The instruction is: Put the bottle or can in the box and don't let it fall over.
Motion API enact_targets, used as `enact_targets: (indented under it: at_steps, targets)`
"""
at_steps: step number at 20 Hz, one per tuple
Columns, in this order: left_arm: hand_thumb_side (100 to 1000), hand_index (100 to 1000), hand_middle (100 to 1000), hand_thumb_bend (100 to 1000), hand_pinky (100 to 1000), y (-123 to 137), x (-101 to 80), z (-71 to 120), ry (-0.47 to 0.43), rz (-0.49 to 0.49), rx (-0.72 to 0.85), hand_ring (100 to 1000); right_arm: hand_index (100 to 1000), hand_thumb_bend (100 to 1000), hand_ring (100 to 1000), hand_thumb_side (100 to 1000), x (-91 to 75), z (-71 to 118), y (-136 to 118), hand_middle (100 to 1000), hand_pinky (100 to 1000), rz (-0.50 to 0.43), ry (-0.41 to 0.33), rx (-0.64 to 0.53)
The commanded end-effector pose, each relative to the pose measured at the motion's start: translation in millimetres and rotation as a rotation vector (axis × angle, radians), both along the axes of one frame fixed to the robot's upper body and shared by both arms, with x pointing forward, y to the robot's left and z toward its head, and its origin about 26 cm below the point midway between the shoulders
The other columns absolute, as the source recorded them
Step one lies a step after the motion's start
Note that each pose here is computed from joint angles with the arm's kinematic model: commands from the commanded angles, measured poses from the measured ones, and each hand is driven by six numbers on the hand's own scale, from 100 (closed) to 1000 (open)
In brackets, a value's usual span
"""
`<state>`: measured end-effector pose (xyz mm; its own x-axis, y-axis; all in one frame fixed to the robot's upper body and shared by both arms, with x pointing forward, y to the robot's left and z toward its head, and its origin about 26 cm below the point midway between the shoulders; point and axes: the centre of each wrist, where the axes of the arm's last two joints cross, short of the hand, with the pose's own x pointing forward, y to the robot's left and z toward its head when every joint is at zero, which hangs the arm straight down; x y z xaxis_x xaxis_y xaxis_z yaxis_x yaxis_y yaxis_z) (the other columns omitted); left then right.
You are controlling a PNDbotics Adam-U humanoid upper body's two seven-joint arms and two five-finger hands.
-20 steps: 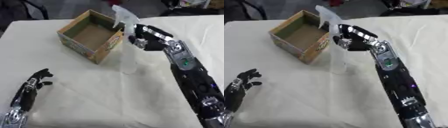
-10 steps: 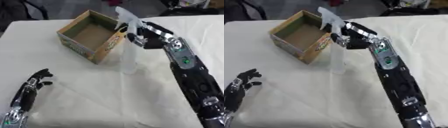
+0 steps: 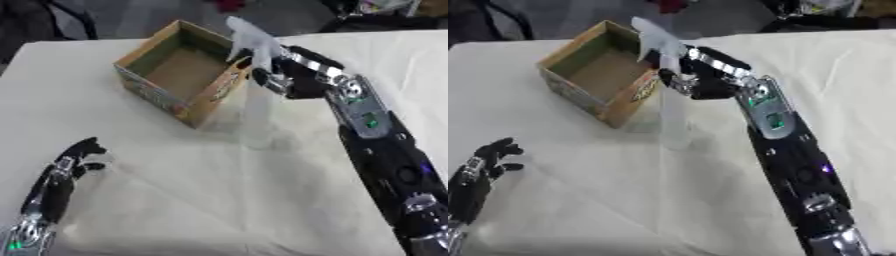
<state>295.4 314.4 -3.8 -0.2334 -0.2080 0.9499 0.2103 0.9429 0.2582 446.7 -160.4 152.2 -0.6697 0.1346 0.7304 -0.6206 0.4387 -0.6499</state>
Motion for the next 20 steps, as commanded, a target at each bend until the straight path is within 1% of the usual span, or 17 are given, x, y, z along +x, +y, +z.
enact_targets:
  at_steps: [1,12,20]
  targets:
    - [1000,891,689,113,746,1.9,2.7,4.0,-0.01,0.003,0.011,949,908,100,874,566,1.6,8.4,3.3,878,785,0.007,-0.024,-0.006]
    - [1000,891,689,105,747,3.1,3.4,2.5,-0.01,0.022,0.007,950,904,100,871,535,6.7,3.5,-3.2,874,787,-0.045,-0.047,-0.036]
    - [1000,891,690,106,748,7.0,3.2,0.4,-0.005,0.052,0.002,951,895,100,864,526,9.7,-4.1,-6.9,864,785,-0.087,-0.051,-0.047]
